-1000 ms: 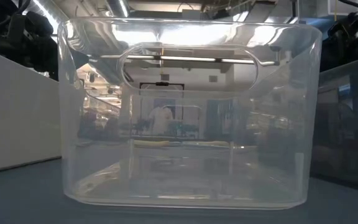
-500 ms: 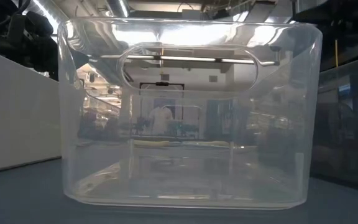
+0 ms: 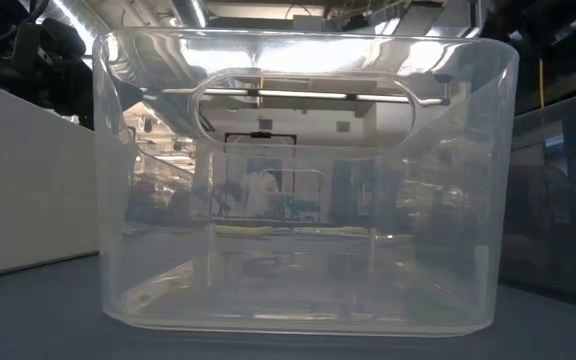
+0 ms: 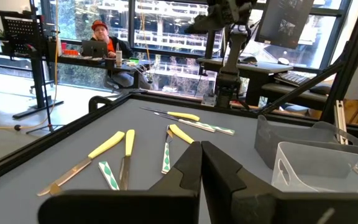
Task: Sort silverware by color (type)
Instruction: Put the yellow table knife into the black transparent bin
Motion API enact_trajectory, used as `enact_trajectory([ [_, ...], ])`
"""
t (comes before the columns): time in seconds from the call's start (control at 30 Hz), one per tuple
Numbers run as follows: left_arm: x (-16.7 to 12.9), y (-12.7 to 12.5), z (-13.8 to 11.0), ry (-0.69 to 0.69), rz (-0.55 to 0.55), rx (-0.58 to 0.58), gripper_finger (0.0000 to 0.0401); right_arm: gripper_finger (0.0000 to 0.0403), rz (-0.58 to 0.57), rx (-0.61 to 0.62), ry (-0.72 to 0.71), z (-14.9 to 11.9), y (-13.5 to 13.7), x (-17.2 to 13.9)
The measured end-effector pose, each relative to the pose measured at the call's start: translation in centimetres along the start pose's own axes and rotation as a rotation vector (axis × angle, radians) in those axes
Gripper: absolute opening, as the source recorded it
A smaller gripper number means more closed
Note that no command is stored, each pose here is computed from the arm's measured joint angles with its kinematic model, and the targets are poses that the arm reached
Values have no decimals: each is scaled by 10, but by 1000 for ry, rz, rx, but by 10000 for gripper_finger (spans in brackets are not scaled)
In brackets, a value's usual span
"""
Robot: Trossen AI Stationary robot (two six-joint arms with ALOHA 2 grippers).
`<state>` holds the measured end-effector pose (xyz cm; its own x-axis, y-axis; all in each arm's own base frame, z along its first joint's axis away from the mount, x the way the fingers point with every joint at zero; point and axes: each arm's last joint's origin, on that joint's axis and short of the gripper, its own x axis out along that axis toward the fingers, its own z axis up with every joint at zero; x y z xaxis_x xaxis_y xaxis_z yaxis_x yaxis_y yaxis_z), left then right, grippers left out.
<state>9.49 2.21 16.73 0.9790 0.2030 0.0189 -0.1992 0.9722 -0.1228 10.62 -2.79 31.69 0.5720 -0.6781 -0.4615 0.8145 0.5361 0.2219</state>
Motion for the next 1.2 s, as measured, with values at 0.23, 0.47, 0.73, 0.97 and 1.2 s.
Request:
enact_trajectory([
  [0.23,0,0,0,0,0,0,4,248,-198,47,268,-5,4,19],
  [0.47,0,0,0,0,0,0,4,248,-304,112,555,-14,0,52],
  [0.73,0,0,0,0,0,0,4,248,-385,121,763,-21,-8,93],
  [0.97,0,0,0,0,0,0,4,248,-412,101,923,-30,-13,121],
  [1.2,0,0,0,0,0,0,4,248,-468,56,1029,-43,-14,145],
])
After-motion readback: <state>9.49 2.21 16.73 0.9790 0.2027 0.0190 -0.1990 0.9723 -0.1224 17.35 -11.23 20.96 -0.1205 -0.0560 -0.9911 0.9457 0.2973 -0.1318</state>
